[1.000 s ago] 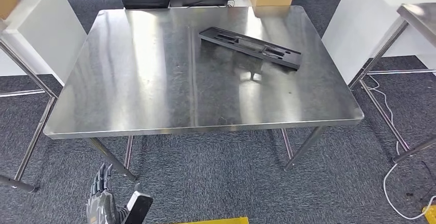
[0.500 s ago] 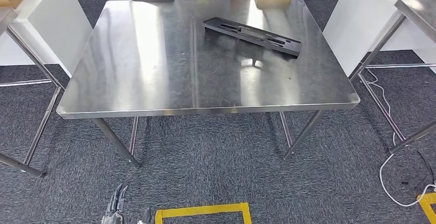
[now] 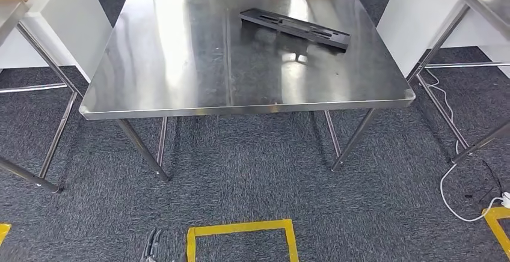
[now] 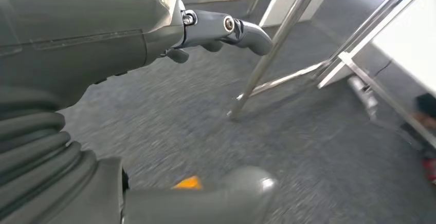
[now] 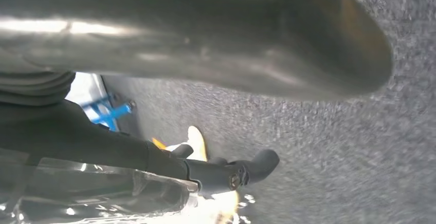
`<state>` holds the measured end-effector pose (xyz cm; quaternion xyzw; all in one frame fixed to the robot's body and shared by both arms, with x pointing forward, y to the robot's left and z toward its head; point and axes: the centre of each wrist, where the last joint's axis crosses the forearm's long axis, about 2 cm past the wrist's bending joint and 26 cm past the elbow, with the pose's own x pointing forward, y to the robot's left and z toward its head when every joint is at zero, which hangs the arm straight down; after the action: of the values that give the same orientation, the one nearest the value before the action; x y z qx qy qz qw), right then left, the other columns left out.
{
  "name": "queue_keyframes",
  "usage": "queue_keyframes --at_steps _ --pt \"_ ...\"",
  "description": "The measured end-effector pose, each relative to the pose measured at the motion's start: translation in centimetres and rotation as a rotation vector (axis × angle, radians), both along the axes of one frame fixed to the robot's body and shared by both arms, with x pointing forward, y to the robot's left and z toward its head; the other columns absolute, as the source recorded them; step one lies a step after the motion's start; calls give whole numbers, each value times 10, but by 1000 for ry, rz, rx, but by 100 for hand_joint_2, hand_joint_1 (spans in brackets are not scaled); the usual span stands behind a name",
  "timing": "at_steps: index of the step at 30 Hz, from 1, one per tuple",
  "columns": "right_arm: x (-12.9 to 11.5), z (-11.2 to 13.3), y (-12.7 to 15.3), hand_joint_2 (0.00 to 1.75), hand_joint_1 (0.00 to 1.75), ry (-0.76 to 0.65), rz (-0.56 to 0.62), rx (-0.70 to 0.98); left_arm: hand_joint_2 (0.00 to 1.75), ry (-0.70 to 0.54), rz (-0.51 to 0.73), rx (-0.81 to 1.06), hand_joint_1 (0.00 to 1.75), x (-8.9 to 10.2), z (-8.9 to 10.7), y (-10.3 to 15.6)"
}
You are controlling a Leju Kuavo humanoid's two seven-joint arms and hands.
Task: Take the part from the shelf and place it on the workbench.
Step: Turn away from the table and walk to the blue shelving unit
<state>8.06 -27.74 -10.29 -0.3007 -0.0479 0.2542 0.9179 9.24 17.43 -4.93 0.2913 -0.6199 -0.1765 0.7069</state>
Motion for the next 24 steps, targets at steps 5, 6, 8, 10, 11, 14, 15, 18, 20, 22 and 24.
queue_keyframes --at_steps 5,6,8,10,11,14,15,18,20,22,24 --pt "-3 -1 2 0 0 31 96 28 0 32 -62 -20 0 -10 -3 -14" --pt "-3 -1 2 0 0 35 119 33 0 33 -79 -23 0 -11 -4 -16" --pt "-3 -1 3 0 0 42 161 41 0 38 -107 -30 0 -13 -6 -19" --pt "-3 -1 4 0 0 45 190 49 0 45 -128 -34 0 -14 -7 -22" --pt "-3 -1 4 0 0 46 204 54 0 47 -141 -37 0 -14 -7 -24" --pt "-2 -2 4 0 0 54 254 73 0 56 -188 -47 0 -13 -10 -31" --pt "-2 -2 5 0 0 58 270 80 0 62 -199 -50 0 -13 -10 -33" --pt "-3 -2 4 0 0 73 295 98 0 78 -232 -59 0 -13 -12 -39" --pt "-4 -2 4 0 0 81 297 105 0 87 -251 -61 0 -12 -13 -41" --pt "-4 -2 4 0 0 88 298 112 0 96 -261 -61 0 -13 -13 -42" --pt "-4 -2 4 0 0 92 296 116 0 103 -266 -63 0 -14 -14 -43"
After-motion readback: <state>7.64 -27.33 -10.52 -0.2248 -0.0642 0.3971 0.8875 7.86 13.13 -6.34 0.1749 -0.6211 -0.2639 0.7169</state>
